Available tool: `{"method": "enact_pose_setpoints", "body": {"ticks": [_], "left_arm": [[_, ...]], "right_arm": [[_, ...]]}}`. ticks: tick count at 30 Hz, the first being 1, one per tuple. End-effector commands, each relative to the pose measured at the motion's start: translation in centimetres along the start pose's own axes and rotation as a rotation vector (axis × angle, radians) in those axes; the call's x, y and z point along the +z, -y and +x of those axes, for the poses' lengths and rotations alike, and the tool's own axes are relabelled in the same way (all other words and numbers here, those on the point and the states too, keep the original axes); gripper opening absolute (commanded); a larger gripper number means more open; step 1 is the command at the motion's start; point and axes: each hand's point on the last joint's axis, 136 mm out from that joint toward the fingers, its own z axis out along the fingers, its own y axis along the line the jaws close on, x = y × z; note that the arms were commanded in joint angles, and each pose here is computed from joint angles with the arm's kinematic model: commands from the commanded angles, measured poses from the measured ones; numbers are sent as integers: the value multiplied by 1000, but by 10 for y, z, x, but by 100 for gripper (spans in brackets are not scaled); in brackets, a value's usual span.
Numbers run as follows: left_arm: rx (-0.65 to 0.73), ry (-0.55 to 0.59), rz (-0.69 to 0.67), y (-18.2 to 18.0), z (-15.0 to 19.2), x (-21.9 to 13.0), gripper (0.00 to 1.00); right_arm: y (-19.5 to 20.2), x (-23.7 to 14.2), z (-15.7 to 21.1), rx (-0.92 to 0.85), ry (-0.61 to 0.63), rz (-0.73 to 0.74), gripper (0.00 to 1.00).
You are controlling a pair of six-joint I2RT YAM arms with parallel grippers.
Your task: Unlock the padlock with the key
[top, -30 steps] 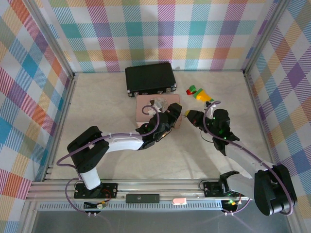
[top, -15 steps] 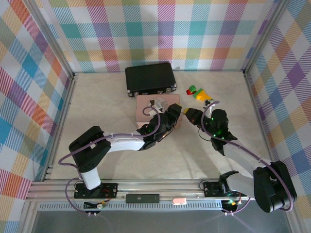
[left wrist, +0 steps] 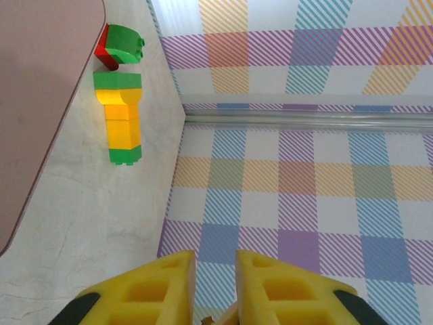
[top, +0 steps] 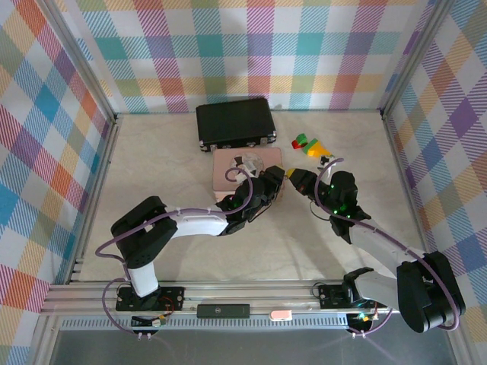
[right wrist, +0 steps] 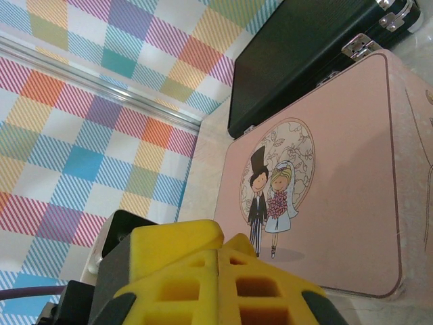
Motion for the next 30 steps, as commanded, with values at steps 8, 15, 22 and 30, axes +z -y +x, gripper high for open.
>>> {"method": "enact_pose_setpoints", "body": {"ticks": [8,15,22,30], "left_arm": [[-6,5,42,8,0,-2,0],[173,-68,22,-3,-22,-15,0],[513,-228,64,25,-32,-42,0],[890,-488,117,44,-2,-68,0]], "right_arm": [[-13,0,2,-31,-27,-41,2],[-31,-11,10,-95,-203,-122,40],[-36,-23,28,-136,-413,-243,39],[-45,-29,36,-173,-450,-338,39]]}}
